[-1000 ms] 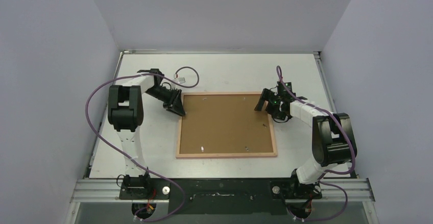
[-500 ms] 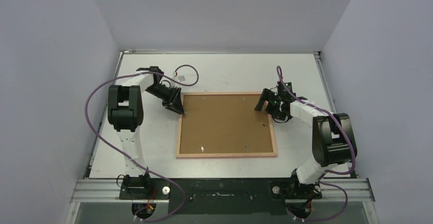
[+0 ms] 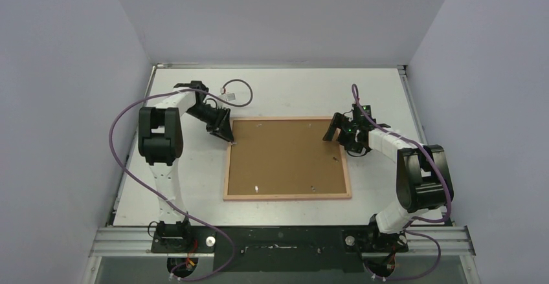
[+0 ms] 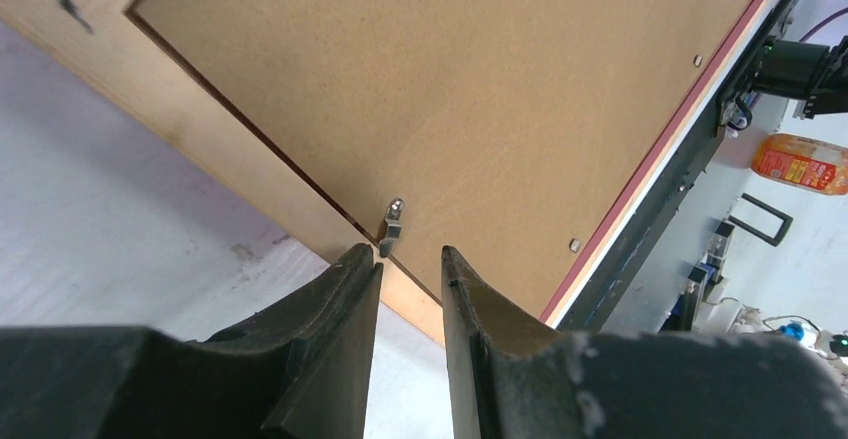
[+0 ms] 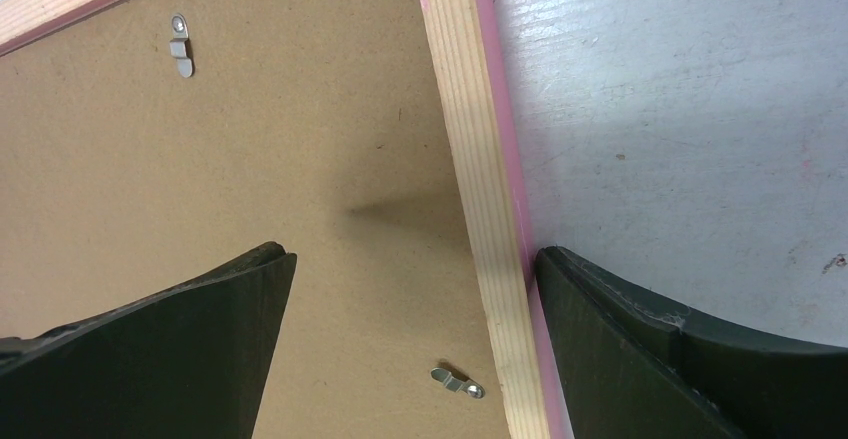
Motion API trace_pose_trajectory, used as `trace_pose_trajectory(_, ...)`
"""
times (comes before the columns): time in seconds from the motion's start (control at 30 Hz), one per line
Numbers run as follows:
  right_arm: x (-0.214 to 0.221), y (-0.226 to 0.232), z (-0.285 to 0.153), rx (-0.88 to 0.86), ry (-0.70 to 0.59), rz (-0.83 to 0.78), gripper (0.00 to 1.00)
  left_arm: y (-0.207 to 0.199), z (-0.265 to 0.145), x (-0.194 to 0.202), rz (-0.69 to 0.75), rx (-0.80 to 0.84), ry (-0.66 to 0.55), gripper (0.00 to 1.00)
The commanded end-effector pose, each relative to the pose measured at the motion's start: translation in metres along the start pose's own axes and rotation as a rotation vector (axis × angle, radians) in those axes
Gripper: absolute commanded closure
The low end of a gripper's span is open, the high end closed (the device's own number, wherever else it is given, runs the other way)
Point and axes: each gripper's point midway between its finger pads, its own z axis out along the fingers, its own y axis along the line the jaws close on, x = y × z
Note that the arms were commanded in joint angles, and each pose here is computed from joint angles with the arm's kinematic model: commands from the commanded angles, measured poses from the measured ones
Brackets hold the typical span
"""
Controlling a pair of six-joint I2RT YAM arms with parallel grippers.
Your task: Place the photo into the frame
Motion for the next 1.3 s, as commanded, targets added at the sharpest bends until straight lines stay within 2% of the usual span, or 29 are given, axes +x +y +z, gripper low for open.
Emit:
trace_pose_trajectory(0.0, -0.011, 0.011, -0.009, -0.049, -0.046, 0.004, 0.05, -0.001, 0.006, 0.005, 0.006, 0.009, 0.011, 0.72)
trace_pose_trajectory(1.27, -0.009, 0.013, -0.01, -0.069, -0.048, 0.019, 0.04, -0.007, 0.027, 0.025, -0.009, 0.026, 0.058, 0.72)
